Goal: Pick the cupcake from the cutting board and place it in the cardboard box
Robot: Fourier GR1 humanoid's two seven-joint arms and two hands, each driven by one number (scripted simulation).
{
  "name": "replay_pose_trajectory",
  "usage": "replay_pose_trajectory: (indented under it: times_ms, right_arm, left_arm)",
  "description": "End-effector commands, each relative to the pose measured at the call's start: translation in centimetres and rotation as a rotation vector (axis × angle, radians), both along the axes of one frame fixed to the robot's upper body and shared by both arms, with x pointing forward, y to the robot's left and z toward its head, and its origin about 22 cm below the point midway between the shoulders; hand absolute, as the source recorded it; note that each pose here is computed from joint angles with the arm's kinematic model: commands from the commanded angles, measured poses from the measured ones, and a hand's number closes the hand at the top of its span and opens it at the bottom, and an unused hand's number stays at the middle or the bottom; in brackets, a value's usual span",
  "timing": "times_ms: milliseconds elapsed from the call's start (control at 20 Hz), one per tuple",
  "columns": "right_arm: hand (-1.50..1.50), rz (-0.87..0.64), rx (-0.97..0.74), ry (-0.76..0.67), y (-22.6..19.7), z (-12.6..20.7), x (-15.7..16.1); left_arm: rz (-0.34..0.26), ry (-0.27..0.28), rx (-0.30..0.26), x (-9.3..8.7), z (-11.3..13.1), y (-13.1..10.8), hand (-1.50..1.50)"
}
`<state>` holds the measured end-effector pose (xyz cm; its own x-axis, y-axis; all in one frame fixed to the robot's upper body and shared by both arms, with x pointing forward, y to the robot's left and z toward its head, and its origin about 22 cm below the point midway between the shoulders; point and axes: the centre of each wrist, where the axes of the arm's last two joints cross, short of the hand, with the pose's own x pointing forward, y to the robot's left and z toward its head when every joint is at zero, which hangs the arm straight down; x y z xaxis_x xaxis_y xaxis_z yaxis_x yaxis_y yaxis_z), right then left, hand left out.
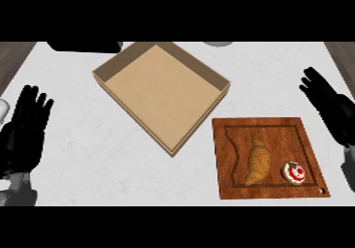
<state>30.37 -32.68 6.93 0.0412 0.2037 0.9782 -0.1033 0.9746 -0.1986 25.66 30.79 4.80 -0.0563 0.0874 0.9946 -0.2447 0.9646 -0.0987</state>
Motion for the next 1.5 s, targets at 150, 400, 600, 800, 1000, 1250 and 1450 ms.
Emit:
replay_pose_trajectory:
  times_ms: [150,400,600,800,1000,1250,1450]
  right_arm:
    - [-1.5,-0.324,-0.173,-0.313,-4.9,7.6,-1.8]
    - [-1.5,-0.554,-0.476,-0.247,-8.9,7.1,-6.2]
    - [-1.5,-0.499,-0.596,-0.308,-7.6,5.5,-11.4]
    - [-1.5,-0.407,-0.764,-0.313,-5.5,6.3,-14.1]
    - [-1.5,-0.34,-0.865,-0.197,-3.5,7.6,-15.9]
    - [-1.5,-0.217,-1.06,0.07,-1.4,8.9,-16.6]
    - [-1.5,-0.195,-1.117,0.18,2.2,10.1,-16.2]
  left_arm:
    - [-0.148,-0.08,0.316,0.2,2.7,0.8,0.0]
    - [-0.315,-0.06,0.491,-0.5,2.6,0.5,0.0]
    - [-0.373,-0.069,0.511,-0.1,1.9,-0.4,0.0]
    - [-0.423,-0.101,0.53,0.3,1.8,-2.0,0.0]
    - [-0.44,-0.114,0.523,2.5,2.4,-1.6,0.0]
    - [-0.488,-0.128,0.512,1.6,2.6,-3.3,0.0]
    - [-0.514,-0.162,0.524,2.4,2.1,-4.0,0.0]
